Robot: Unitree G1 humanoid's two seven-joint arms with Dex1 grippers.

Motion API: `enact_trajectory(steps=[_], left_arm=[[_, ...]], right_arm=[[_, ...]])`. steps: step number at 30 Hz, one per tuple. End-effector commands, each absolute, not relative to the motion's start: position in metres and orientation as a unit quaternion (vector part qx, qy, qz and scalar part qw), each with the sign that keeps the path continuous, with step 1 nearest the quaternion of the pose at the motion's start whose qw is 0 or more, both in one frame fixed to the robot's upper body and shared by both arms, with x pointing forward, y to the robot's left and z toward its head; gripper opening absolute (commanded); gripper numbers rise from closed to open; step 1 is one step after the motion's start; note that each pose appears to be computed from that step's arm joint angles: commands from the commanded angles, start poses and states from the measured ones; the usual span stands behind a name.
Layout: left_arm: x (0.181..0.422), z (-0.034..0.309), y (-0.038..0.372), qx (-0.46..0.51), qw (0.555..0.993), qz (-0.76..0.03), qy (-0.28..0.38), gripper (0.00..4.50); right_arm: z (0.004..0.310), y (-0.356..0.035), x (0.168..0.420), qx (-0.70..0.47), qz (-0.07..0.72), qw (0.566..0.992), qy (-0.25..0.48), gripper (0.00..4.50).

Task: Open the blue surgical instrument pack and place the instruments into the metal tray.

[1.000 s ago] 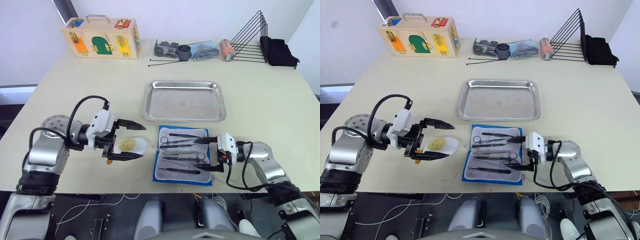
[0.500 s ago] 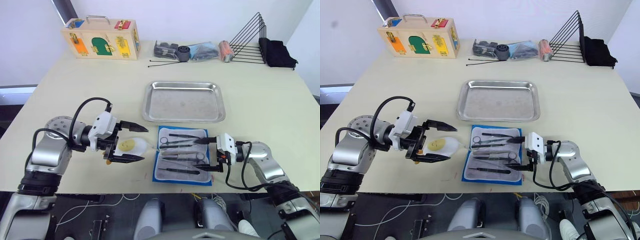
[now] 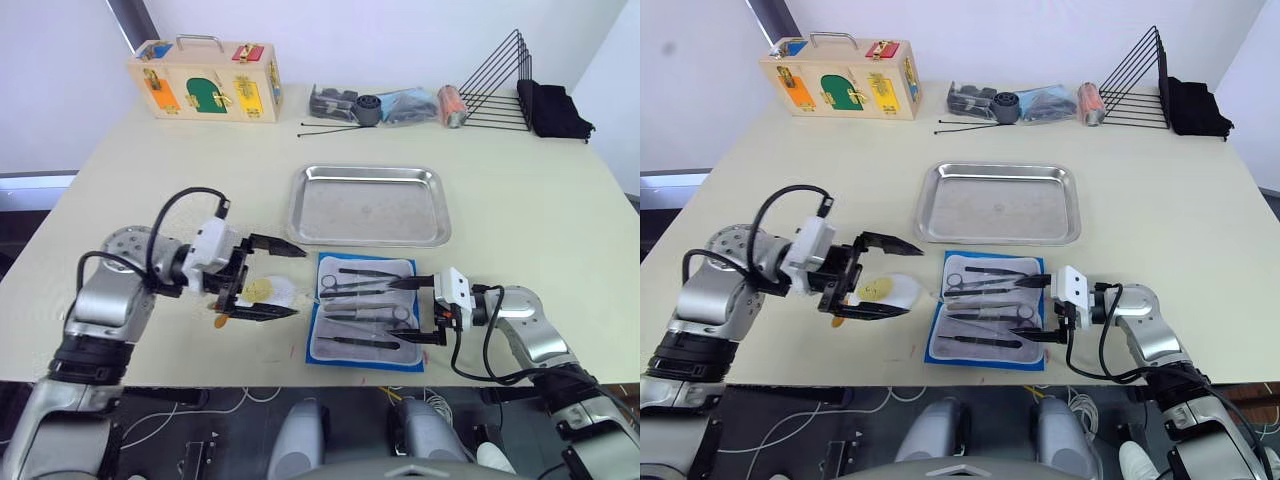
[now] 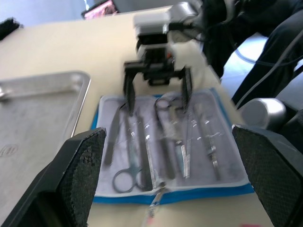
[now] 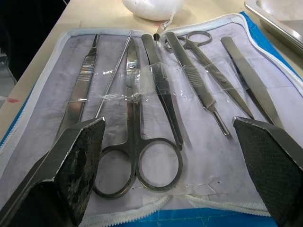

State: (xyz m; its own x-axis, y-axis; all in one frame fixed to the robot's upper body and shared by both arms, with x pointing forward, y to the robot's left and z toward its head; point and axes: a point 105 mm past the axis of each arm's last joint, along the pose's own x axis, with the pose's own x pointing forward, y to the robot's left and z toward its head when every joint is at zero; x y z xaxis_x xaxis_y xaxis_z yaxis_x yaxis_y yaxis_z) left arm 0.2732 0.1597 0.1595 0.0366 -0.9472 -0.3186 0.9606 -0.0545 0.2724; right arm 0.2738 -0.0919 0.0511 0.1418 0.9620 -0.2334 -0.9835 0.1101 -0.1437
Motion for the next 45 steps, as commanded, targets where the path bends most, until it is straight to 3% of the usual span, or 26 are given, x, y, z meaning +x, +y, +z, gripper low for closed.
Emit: enact_trajectory(steps=[1, 3, 4, 7, 8, 10, 34, 37, 38, 40, 45], left_arm=[[0.287, 0.153, 0.152, 0.244, 0.69, -0.681, 0.013, 4.49], [0.293, 0.147, 0.148, 0.247, 0.688, -0.682, 0.017, 4.49], [0.298, 0.144, 0.146, 0.24, 0.691, -0.681, 0.021, 4.26], [0.311, 0.137, 0.141, 0.249, 0.692, -0.677, 0.019, 3.36], [0.315, 0.135, 0.139, 0.259, 0.692, -0.674, 0.012, 2.61], [0.32, 0.13, 0.135, 0.267, 0.69, -0.673, 0.008, 2.03], [0.342, 0.093, 0.113, 0.246, 0.662, -0.705, 0.071, 2.03], [0.341, 0.092, 0.112, 0.235, 0.66, -0.709, 0.079, 1.33], [0.342, 0.092, 0.111, 0.233, 0.661, -0.708, 0.081, 0.76], [0.342, 0.092, 0.111, 0.233, 0.662, -0.707, 0.083, 0.07], [0.343, 0.094, 0.113, 0.235, 0.662, -0.707, 0.083, 0.07]], right_arm=[[0.012, -0.104, 0.264, -0.132, 0.642, 0.745, 0.128, 4.5], [0.012, -0.103, 0.264, -0.132, 0.642, 0.744, 0.127, 4.5], [0.013, -0.102, 0.265, -0.132, 0.642, 0.745, 0.125, 4.5], [0.015, -0.101, 0.267, -0.133, 0.642, 0.745, 0.122, 4.5], [0.015, -0.101, 0.267, -0.133, 0.642, 0.745, 0.12, 4.5], [0.016, -0.101, 0.268, -0.133, 0.641, 0.746, 0.119, 4.5], [0.017, -0.095, 0.266, -0.134, 0.639, 0.749, 0.112, 4.5], [0.016, -0.095, 0.266, -0.136, 0.64, 0.748, 0.113, 4.5], [0.016, -0.095, 0.266, -0.136, 0.64, 0.748, 0.113, 4.5], [0.015, -0.095, 0.266, -0.136, 0.64, 0.748, 0.114, 4.5], [0.013, -0.095, 0.263, -0.134, 0.643, 0.745, 0.12, 4.5]])
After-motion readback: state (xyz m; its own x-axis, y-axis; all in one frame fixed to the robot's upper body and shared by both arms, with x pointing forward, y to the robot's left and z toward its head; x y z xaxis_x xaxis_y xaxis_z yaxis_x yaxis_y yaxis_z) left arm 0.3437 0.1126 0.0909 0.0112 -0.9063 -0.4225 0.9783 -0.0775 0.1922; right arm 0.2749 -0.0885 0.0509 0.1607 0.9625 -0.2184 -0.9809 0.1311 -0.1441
